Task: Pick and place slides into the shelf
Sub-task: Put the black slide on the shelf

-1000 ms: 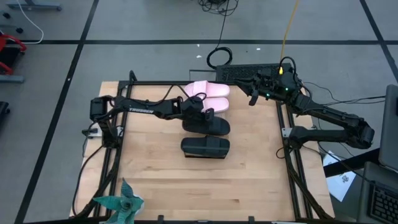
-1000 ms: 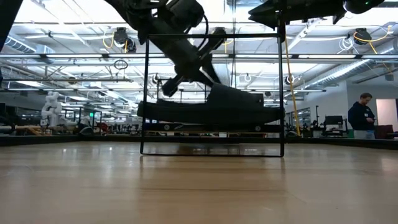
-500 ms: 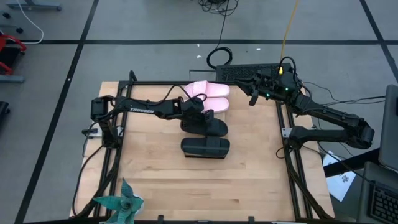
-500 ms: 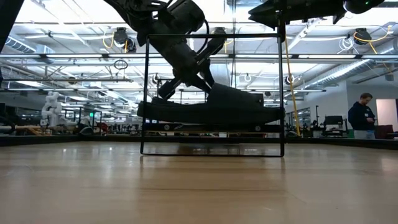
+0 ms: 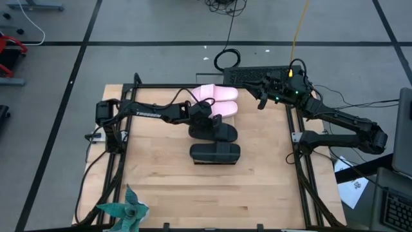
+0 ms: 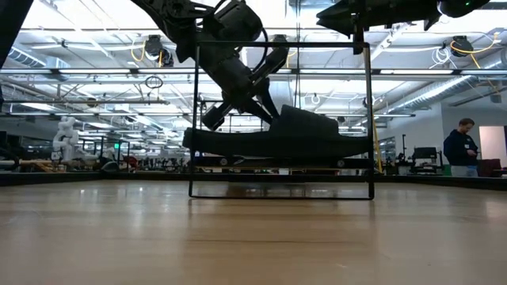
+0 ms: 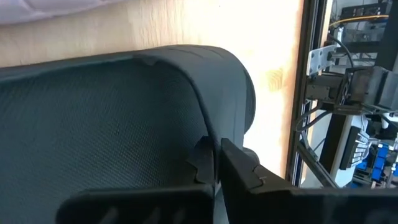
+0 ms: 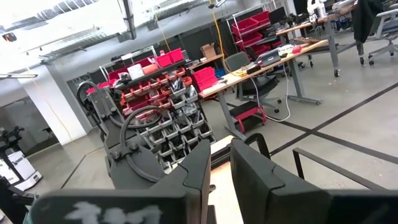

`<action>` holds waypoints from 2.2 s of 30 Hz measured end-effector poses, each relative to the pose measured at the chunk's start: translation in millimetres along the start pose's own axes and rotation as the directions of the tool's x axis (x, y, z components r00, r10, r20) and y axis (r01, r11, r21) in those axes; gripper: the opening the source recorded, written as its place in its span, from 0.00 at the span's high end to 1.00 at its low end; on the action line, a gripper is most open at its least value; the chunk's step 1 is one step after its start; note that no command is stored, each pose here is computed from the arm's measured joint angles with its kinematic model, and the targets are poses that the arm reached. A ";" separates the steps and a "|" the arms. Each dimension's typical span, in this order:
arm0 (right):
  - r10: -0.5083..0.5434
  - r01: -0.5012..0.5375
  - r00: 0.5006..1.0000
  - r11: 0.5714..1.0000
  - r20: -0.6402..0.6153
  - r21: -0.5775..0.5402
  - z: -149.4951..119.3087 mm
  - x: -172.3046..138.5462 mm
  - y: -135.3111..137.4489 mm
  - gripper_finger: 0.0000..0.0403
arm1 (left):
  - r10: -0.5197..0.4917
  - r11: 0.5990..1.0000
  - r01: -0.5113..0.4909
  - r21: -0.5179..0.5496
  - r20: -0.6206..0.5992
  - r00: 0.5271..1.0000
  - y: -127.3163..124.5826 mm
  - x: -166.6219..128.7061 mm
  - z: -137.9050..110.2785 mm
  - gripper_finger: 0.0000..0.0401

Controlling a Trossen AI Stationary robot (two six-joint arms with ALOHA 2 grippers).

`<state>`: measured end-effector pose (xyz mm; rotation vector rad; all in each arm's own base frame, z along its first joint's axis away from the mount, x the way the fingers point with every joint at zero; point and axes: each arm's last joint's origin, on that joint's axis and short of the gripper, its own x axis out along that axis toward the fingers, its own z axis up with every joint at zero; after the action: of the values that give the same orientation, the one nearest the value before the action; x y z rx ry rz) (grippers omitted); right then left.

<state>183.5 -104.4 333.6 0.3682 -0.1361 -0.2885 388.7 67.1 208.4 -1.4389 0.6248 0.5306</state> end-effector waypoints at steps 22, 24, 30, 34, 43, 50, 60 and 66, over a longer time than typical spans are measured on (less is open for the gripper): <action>0.000 0.000 1.000 1.000 0.000 0.000 0.0 0.0 0.0 0.87 | -0.018 0.999 0.019 0.038 -0.026 0.999 -1.4 0.4 -0.9 0.82; 0.000 0.000 1.000 1.000 0.000 0.000 0.0 0.0 0.1 0.87 | -0.031 0.999 0.032 0.044 -0.035 0.999 -2.4 0.3 -0.9 0.80; 0.000 0.000 1.000 1.000 0.000 0.000 0.0 0.0 0.0 0.87 | -0.031 0.999 0.033 0.042 -0.044 0.999 -2.3 0.4 -1.2 0.74; 0.000 0.000 1.000 1.000 0.000 0.000 0.0 0.0 0.1 0.87 | -0.031 0.999 0.033 0.042 -0.044 0.999 -2.2 0.4 -0.9 0.70; 0.000 0.000 1.000 1.000 0.000 0.000 0.0 0.0 0.0 0.87 | -0.032 0.998 0.035 0.053 -0.049 0.998 -2.3 0.4 -0.9 0.69; 0.000 0.000 1.000 1.000 0.000 0.001 0.0 0.0 0.1 0.87 | -0.012 0.998 0.016 0.063 -0.061 0.998 0.8 -0.3 2.3 0.69; 0.000 0.000 1.000 1.000 0.000 0.007 0.0 0.0 0.0 0.87 | 0.035 0.997 -0.031 0.067 -0.057 0.998 6.2 -1.2 5.9 0.69; 0.000 0.000 1.000 1.000 0.000 0.007 -0.1 0.0 0.1 0.87 | 0.036 0.997 -0.033 0.065 -0.053 0.998 6.3 -1.4 6.3 0.69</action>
<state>183.5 -104.4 333.5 0.3752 -0.1368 -0.2881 383.8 73.9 204.9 -1.3875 0.7052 0.4953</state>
